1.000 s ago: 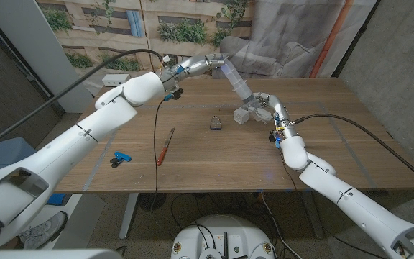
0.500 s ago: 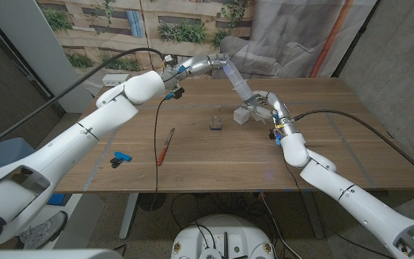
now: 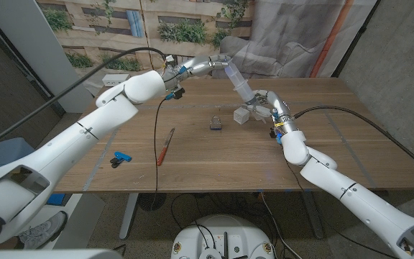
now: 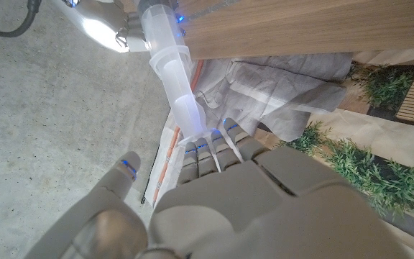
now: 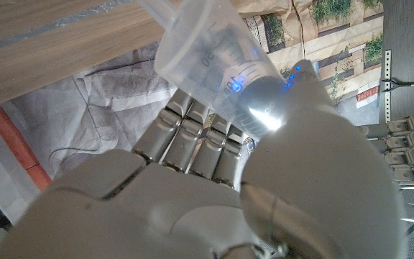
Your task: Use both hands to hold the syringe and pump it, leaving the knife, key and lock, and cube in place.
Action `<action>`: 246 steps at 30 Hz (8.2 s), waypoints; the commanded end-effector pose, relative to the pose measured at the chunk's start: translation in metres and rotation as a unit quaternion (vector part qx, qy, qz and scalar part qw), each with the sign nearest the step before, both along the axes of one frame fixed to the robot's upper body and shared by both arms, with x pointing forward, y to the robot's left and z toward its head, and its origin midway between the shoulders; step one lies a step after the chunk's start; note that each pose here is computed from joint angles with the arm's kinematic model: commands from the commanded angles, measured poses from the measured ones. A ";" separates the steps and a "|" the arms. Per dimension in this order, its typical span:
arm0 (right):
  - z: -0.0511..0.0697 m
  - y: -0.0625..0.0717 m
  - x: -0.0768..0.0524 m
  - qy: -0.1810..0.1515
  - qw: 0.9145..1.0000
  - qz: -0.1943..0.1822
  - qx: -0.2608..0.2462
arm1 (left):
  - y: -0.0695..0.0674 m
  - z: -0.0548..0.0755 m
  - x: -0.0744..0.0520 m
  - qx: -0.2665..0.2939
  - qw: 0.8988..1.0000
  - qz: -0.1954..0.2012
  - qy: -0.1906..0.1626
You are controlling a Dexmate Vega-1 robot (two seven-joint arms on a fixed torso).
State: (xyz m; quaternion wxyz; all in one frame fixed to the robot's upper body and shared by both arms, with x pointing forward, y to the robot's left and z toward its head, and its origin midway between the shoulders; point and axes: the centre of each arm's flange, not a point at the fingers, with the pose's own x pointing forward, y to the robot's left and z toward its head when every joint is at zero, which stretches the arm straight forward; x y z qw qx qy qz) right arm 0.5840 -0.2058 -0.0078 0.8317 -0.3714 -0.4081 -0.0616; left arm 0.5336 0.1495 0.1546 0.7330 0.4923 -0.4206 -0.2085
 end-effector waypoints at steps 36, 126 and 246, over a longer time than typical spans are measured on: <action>0.014 -0.002 -0.005 0.008 0.997 -0.078 -0.022 | -0.016 -0.008 0.011 0.031 0.999 -0.016 0.022; 0.030 0.006 -0.002 -0.005 0.997 -0.071 -0.002 | -0.044 -0.016 0.028 0.064 0.995 -0.041 0.057; 0.010 0.031 -0.012 0.075 0.906 -0.103 -0.405 | 0.119 -0.179 0.070 -0.507 0.852 0.087 0.096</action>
